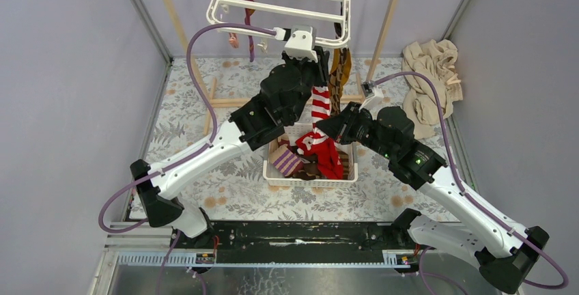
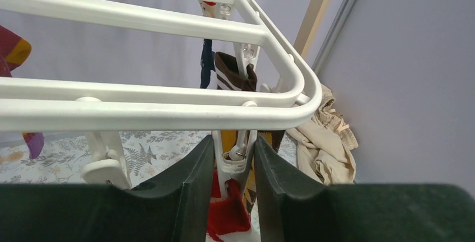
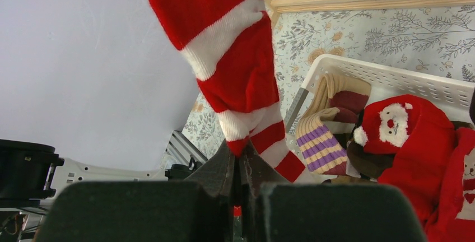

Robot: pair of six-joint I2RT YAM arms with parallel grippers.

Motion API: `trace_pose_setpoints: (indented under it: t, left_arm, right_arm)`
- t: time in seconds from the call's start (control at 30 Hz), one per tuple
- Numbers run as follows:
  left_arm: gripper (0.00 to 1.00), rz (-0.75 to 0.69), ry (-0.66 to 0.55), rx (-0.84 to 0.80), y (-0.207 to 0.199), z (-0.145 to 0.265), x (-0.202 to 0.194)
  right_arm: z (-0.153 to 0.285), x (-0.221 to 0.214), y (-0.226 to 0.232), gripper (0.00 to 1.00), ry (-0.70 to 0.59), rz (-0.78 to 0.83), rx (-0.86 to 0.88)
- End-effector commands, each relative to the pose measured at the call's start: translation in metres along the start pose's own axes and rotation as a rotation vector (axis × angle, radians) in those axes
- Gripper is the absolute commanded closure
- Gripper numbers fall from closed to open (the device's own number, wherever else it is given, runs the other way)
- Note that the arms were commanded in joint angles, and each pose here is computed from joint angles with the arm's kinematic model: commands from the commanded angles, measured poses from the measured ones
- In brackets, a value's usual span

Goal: Remove the socks clipped to the hanger
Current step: Remove the sock from the hanger, then place the sock in the bin.

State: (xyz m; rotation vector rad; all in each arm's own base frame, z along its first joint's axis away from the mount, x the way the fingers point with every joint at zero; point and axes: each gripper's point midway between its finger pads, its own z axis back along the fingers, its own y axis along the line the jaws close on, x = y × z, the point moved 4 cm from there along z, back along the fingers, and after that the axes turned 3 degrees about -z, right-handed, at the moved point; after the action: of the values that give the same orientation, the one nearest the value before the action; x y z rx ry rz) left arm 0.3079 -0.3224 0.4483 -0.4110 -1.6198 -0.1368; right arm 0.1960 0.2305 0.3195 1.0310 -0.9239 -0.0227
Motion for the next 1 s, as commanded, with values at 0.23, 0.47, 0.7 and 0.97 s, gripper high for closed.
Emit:
trace_pose_setpoints:
  t: [0.23,0.47,0.7,0.97]
  left_arm:
    - [0.80,0.032,-0.081,0.045,0.013,0.007,0.028]
    - [0.76,0.027,-0.067,0.039,0.015,0.011,0.028]
    - [0.69,0.029,-0.037,0.038,0.022,0.021,0.021]
    - [0.63,0.010,-0.028,0.074,0.039,0.038,0.024]
  right_arm:
    - [0.004,0.009,0.014,1.00,-0.017,0.020,0.067]
    - [0.001,-0.007,0.000,1.00,0.038,0.022,0.042]
    - [-0.011,-0.042,-0.033,1.00,0.151,0.020,-0.023]
    - [-0.028,-0.082,-0.077,1.00,0.269,0.011,-0.113]
